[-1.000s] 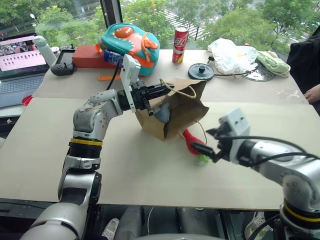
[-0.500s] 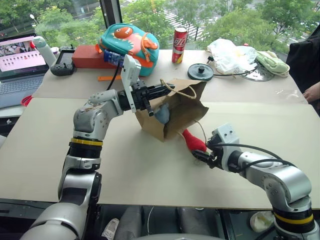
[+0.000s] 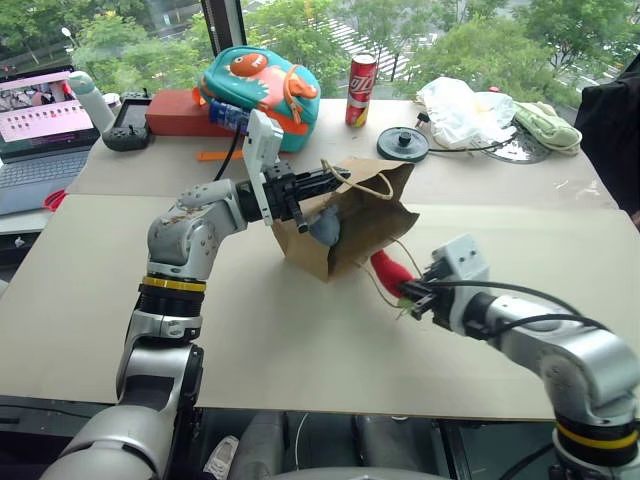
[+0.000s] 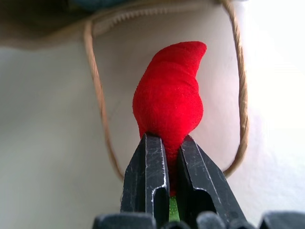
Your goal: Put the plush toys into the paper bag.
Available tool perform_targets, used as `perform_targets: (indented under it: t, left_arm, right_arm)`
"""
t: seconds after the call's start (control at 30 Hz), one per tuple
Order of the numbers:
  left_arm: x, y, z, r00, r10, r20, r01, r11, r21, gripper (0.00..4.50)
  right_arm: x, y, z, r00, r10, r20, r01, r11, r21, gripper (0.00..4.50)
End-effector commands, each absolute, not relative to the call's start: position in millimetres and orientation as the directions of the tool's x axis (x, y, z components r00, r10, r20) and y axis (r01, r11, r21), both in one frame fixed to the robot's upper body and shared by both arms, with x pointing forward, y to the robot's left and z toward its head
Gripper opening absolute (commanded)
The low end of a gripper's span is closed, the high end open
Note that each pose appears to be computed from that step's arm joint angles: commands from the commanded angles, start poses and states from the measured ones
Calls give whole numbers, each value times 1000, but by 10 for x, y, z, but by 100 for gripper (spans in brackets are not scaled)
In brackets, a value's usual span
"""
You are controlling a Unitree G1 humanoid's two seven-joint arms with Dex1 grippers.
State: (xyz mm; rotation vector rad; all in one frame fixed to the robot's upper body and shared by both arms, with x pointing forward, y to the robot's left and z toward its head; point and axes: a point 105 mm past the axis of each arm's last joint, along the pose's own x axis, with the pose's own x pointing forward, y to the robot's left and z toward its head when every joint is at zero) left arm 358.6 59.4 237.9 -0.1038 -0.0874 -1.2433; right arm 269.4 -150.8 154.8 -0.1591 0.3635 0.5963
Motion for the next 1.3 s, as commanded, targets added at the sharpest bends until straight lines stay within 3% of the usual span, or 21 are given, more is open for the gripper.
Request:
perform_targets:
  t: [0.03,0.37,0.6,0.73,1.03,1.17,1.3]
  left_arm:
    - [3533,572,2487,293,-945,146,955,297,5,0]
    - [3525,557,2476,284,-948,143,958,287,5,0]
    - [3522,545,2459,277,-951,138,960,281,6,0]
    - [3516,529,2465,270,-953,137,962,274,10,0]
    - [3517,523,2463,265,-955,133,963,268,8,0]
    - [3516,518,2465,263,-956,132,964,267,8,0]
    - [3522,518,2475,264,-955,134,964,267,7,0]
  right_arm:
    - [2548,-1512,1841,764,573,-298,-615,785,-68,6]
    - [2554,-1496,2147,772,603,-200,-626,776,-75,6]
    - [2485,-1724,1991,789,533,-304,-580,810,-87,6]
    - [2420,-1599,2087,760,620,-196,-633,774,-6,6]
    - [2360,-1664,2291,771,637,-15,-628,764,149,6]
    - [2382,-1660,2150,788,605,-113,-594,796,119,6]
    - [2460,-1465,2162,760,643,-100,-630,765,130,6]
